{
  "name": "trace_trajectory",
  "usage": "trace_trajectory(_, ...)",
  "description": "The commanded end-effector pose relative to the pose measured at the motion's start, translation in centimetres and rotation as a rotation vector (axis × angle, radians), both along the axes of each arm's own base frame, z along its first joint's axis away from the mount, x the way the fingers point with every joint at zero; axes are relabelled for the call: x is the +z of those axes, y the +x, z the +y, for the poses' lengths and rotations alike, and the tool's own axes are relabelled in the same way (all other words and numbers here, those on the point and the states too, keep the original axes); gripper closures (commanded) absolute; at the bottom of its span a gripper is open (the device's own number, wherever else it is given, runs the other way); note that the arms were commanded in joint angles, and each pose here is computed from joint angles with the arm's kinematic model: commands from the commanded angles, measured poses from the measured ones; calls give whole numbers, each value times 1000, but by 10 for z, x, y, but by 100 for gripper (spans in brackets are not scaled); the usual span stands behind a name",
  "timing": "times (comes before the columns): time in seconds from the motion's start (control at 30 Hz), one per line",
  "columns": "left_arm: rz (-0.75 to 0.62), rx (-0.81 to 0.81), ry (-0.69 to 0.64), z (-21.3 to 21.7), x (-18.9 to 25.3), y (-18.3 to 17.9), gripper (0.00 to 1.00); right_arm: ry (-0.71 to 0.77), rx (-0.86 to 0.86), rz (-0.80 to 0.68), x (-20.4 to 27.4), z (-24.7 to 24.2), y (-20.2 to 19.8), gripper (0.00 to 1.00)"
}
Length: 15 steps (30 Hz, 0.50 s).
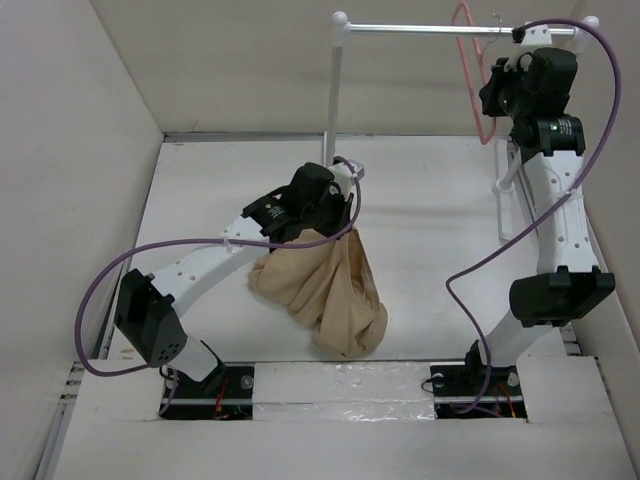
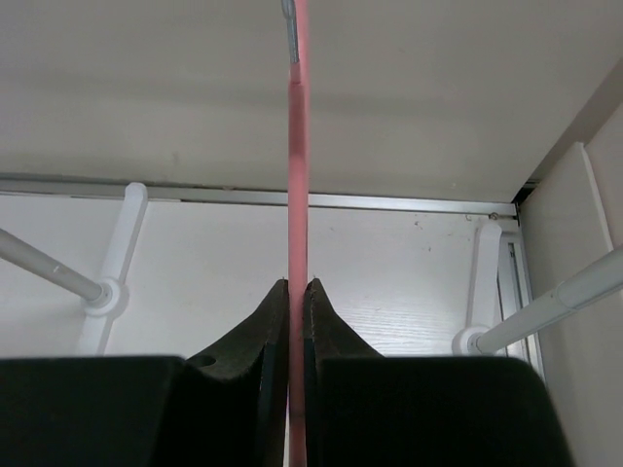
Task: Place the t-shirt on the hanger
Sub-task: Pick up the hanger from the clothesline.
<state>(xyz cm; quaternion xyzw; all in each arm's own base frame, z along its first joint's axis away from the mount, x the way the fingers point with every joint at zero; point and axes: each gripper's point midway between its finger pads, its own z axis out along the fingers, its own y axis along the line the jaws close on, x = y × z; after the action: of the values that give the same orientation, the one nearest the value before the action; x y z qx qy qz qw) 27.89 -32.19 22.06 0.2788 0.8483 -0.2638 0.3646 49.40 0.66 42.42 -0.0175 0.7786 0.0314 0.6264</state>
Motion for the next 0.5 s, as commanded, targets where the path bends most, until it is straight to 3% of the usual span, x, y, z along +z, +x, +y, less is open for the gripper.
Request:
trace_trajectory(0.0,-59,13,-69,-6,30,8,100,-25,-15,-136,51,-2,-30,100)
trace_trajectory(0.27,-79,39,-38,2,32,15,100,17,52,-119,27,29,-66,100)
trace_trajectory(0.47,-42,77,-80,12,32,27,100,134,160,-110,18,68,-104,100)
